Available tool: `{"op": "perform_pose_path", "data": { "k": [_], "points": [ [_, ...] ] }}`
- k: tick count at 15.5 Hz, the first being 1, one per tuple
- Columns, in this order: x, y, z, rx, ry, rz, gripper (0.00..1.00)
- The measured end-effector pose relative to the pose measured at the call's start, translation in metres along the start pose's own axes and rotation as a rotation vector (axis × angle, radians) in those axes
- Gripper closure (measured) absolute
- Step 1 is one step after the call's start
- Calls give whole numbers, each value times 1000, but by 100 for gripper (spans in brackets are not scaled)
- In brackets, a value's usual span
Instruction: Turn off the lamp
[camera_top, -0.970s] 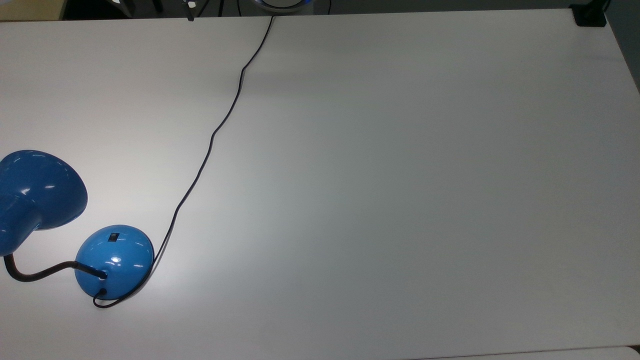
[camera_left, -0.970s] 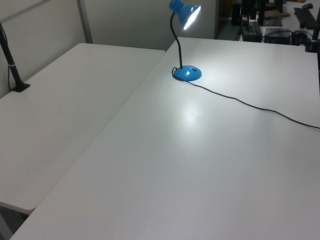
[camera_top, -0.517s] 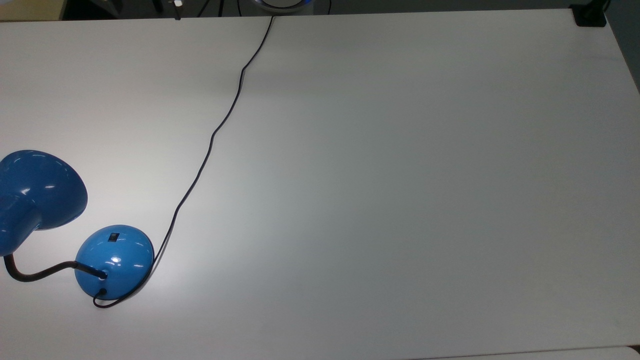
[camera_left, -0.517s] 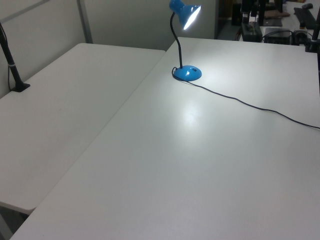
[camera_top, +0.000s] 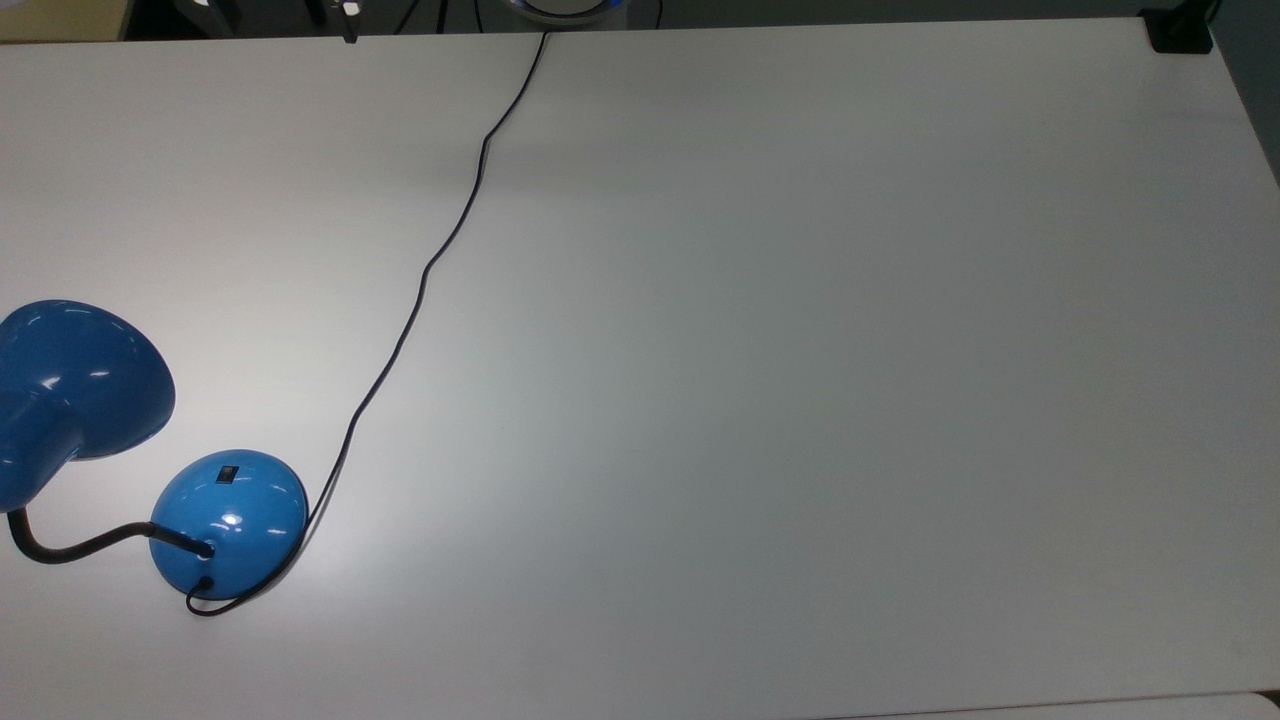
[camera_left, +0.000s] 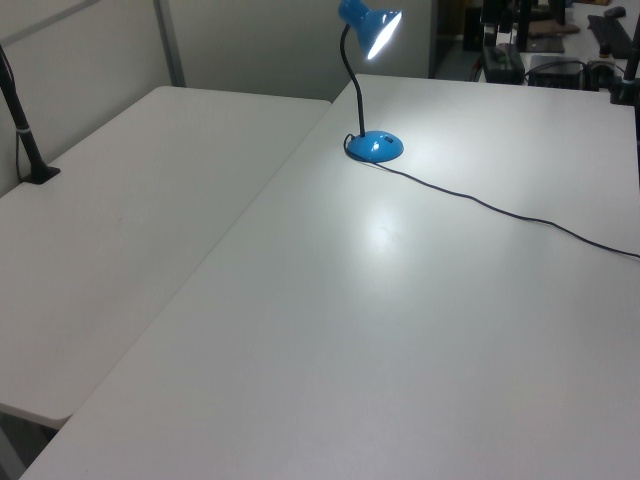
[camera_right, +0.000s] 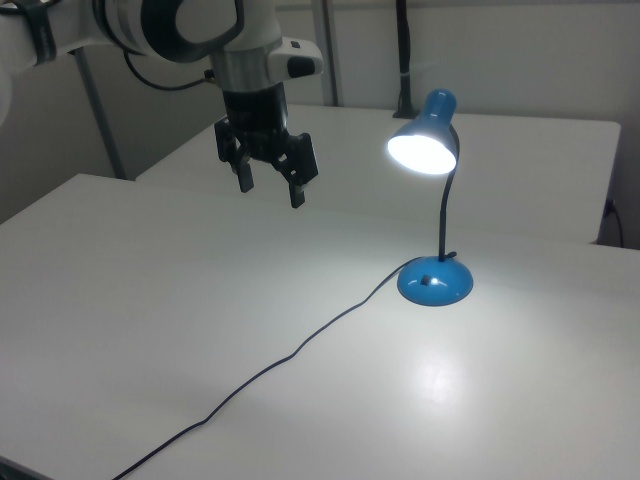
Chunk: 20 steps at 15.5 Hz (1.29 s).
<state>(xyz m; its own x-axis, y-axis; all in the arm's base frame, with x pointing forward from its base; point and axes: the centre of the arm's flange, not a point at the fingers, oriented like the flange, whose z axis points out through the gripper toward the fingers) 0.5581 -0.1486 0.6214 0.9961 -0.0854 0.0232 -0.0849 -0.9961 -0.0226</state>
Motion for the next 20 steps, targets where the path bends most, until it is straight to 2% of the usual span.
{"op": "perform_pose_path", "data": {
  "k": [1,2,5,7,10,12,17,20],
  "points": [
    [0,0,0,4,1,-23,3],
    [0,0,0,11,2,-48,12],
    [-1,8,0,44,11,-90,48],
    [2,12,5,48,11,-98,67],
    [23,16,23,30,61,-119,98],
    [38,20,39,16,87,-164,99],
    [49,47,56,-12,126,-241,99],
    [77,59,93,-52,194,-236,99]
  ]
}}
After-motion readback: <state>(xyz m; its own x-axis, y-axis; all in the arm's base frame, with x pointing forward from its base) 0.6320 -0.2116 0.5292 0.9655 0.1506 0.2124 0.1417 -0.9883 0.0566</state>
